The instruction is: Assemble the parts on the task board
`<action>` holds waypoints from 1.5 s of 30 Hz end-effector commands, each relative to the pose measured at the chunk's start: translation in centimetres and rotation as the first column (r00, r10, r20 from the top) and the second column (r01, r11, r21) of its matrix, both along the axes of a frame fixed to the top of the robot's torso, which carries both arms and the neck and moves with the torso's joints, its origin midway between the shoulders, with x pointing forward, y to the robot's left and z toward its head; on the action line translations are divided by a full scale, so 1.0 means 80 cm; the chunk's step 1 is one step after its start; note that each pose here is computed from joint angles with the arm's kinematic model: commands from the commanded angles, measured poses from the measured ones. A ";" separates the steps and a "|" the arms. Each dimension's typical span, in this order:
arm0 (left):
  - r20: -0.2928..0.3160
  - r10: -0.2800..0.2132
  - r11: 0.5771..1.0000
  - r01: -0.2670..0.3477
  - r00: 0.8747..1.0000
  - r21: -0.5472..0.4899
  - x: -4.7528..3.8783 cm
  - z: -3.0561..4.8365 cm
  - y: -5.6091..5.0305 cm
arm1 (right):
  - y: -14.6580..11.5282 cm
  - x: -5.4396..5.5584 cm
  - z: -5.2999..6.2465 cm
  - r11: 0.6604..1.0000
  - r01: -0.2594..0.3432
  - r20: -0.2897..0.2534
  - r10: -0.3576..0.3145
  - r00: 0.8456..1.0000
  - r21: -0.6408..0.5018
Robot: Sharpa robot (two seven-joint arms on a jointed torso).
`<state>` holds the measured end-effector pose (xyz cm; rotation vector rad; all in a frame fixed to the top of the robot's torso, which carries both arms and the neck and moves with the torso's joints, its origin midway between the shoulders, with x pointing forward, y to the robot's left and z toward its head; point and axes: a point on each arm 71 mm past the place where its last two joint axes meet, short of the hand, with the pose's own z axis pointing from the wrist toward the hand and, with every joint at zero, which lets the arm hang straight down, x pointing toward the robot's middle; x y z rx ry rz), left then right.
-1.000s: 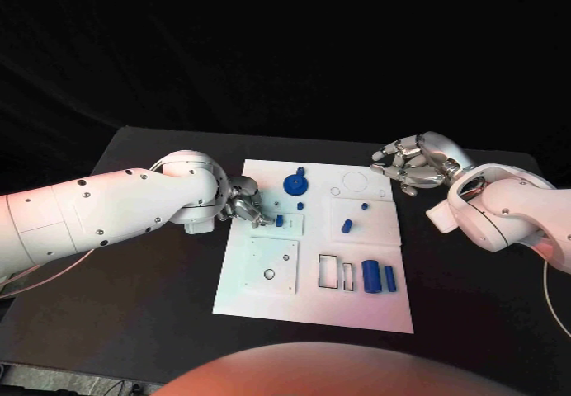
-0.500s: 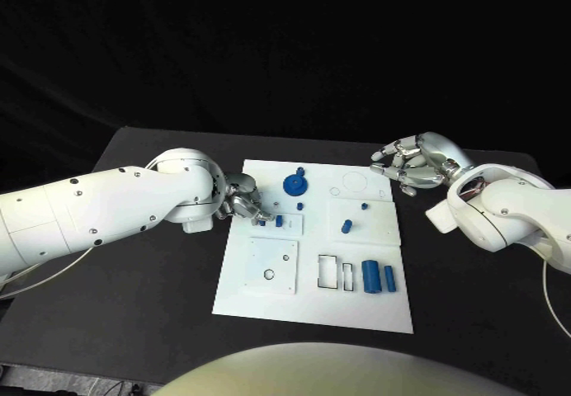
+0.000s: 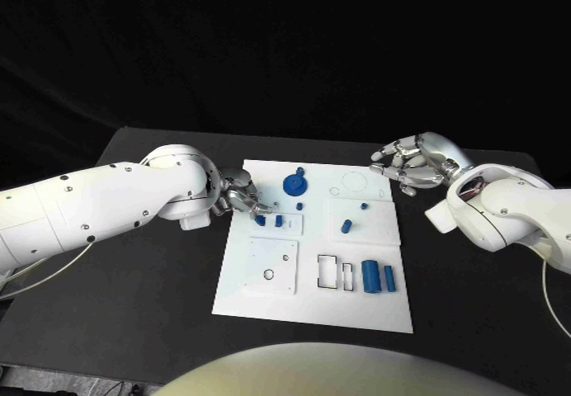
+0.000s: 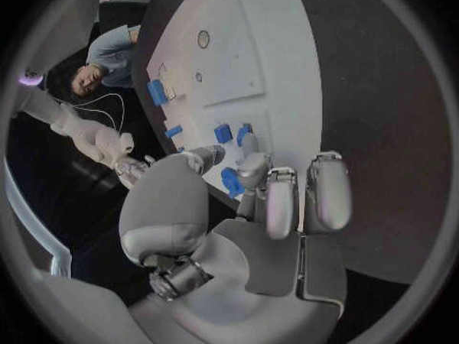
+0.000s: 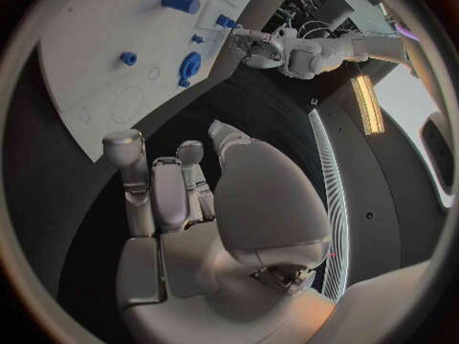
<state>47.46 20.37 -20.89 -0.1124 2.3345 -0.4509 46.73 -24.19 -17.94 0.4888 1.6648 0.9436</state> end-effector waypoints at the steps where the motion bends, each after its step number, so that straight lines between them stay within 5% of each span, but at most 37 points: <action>1: -0.001 0.010 1.000 -0.010 1.000 -0.026 0.001 0.0024 0.001 | 0.001 -0.001 0.000 1.000 -0.011 0.005 0.011 1.000 -0.002; 19: 0.000 0.022 0.999 -0.022 1.000 -0.024 0.006 0.0027 0.004 | 0.001 -0.001 0.000 1.000 -0.011 0.003 0.011 1.000 -0.002; 30: 0.038 0.046 0.999 -0.046 0.998 0.009 0.013 0.0029 0.020 | 0.001 -0.001 -0.001 1.000 -0.010 0.003 0.010 1.000 -0.003; 45: 0.003 0.005 0.996 -0.006 1.000 0.089 0.019 -0.0054 0.024 | 0.001 -0.001 -0.001 1.000 -0.009 0.002 0.009 1.000 -0.003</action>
